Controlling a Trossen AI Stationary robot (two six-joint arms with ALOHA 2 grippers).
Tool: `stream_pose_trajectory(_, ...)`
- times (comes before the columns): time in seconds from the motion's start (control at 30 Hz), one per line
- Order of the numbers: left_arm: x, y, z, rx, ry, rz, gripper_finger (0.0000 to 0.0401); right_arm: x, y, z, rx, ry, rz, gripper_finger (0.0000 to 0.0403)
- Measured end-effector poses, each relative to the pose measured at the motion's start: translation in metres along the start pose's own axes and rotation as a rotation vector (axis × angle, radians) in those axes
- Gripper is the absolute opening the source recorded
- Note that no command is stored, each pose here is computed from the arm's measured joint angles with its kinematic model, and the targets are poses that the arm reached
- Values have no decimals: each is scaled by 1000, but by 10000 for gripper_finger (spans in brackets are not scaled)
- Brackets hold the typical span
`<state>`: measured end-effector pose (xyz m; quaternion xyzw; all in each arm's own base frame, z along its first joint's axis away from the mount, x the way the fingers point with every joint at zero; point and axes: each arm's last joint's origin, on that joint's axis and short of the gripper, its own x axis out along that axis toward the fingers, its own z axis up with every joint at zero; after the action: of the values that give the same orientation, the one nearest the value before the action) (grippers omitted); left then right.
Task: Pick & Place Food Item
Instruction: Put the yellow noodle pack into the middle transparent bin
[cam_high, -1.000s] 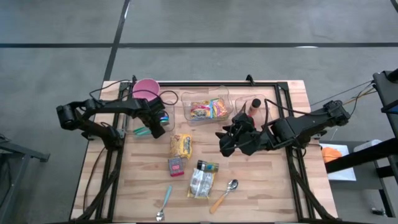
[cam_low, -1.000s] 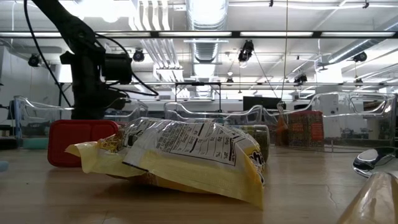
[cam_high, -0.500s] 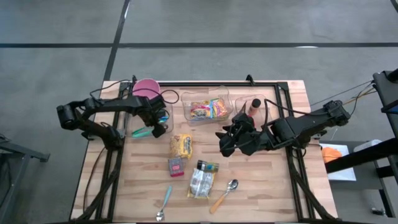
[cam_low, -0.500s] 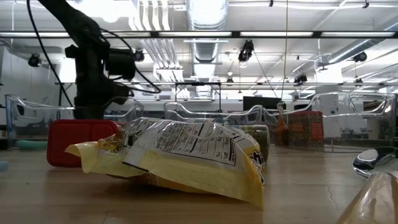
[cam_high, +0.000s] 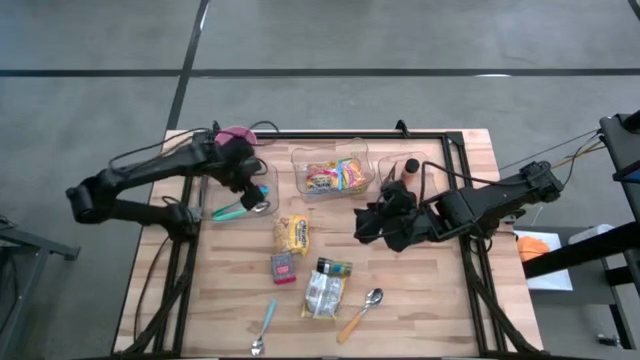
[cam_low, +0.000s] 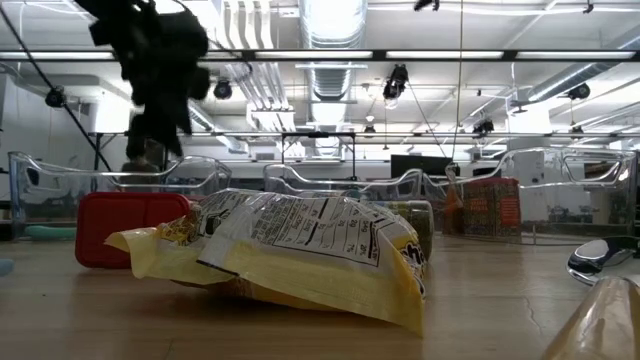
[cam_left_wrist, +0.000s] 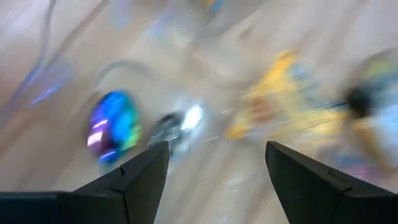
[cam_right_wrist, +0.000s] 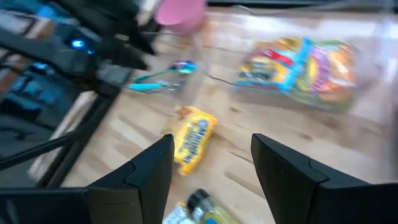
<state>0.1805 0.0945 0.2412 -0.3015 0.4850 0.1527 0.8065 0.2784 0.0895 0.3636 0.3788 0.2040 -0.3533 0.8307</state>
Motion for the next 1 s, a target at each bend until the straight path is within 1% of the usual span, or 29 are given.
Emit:
stream_pose_trajectory(0.1,-19,-15,-2,-18,-121,-147,263,3,-5,-4,22,20,-33,211)
stream_pose_trajectory(0.2,-34,-32,-8,17,-202,-225,255,7,-8,-9,22,56,-35,211)
stream_pose_trajectory(0.3,-41,-46,-16,50,-247,-242,249,14,-8,-12,36,56,-26,211)
stream_pose_trajectory(0.43,-38,-65,-27,126,-226,-234,243,20,-13,-16,46,55,-46,211)
stream_pose_trajectory(0.5,-33,-76,-33,208,-205,-219,239,23,-15,-17,51,51,-58,211)
stream_pose_trajectory(0.57,-25,-89,-40,316,-187,-184,234,25,-16,-17,53,50,-58,211)
stream_pose_trajectory(0.77,0,-123,-64,690,-151,-38,216,27,-17,-17,55,47,-58,211)
stream_pose_trajectory(0.87,13,-132,-71,829,-133,44,214,27,-16,-18,54,50,-55,211)
stream_pose_trajectory(1.0,31,-135,-72,984,-67,105,214,25,-15,-19,51,54,-41,211)
